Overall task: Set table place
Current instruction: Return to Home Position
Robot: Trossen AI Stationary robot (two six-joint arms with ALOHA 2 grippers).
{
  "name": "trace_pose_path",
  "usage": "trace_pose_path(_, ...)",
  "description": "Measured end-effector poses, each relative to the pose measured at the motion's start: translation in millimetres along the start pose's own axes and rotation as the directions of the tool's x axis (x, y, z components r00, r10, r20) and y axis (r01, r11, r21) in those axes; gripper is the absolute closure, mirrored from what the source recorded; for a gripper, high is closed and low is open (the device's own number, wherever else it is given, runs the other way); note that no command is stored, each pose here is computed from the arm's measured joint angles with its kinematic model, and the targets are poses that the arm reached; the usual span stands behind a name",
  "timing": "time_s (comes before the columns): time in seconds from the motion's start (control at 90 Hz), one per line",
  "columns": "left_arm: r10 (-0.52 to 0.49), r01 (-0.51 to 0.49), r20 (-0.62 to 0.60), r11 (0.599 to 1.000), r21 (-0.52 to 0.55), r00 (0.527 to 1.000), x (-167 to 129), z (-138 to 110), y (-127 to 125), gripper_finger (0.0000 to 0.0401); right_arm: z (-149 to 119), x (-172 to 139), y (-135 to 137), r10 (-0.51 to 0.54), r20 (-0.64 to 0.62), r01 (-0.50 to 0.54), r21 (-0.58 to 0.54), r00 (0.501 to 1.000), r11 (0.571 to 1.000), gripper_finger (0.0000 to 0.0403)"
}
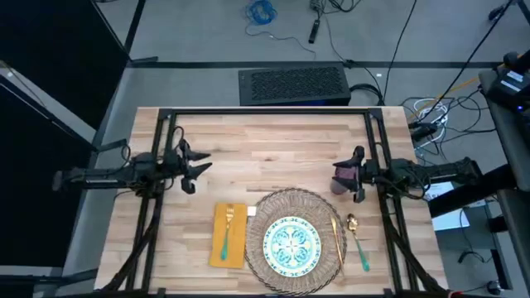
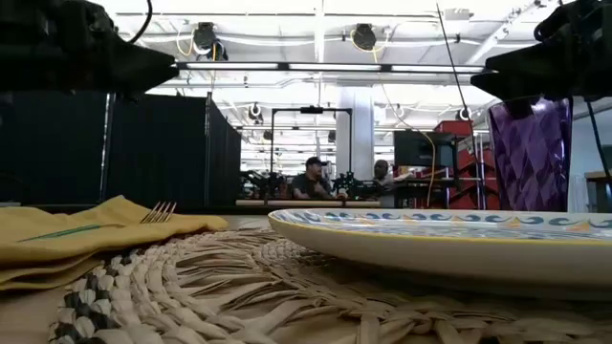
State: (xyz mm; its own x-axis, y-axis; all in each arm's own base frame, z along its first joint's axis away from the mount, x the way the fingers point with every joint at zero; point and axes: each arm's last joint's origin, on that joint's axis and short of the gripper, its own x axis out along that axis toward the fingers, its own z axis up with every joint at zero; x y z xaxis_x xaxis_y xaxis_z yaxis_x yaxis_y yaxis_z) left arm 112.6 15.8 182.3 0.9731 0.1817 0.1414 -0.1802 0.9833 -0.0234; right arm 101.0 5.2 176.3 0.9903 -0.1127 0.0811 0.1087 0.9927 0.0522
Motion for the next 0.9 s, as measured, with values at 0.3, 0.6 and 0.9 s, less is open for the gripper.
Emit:
trace_pose_path(0.3, 0.023, -0.022, -0.149, 1.0, 0.008, 0.989, -1.1, -14.4, 0.9, 0.0265, -0.6, 0.0, 0.0, -0.001, -0.006, 0.001, 0.006, 1.0, 1.0, 0.0193)
trace_pose_path(0.6, 0.056, -0.054, -0.172, 0.998, 0.016, 0.984, -1.5, -16.8, 1.8, 0.0265, -0.7, 0.0, -0.1, -0.001, -0.007, 0.001, 0.005, 1.0, 1.0, 0.0193)
trace_pose_path(0.9, 0.064, -0.062, -0.172, 0.998, 0.018, 0.983, -1.5, -16.8, 2.1, 0.0265, -0.6, 0.0, -0.1, -0.002, -0.006, 0.002, 0.005, 1.0, 1.0, 0.0193)
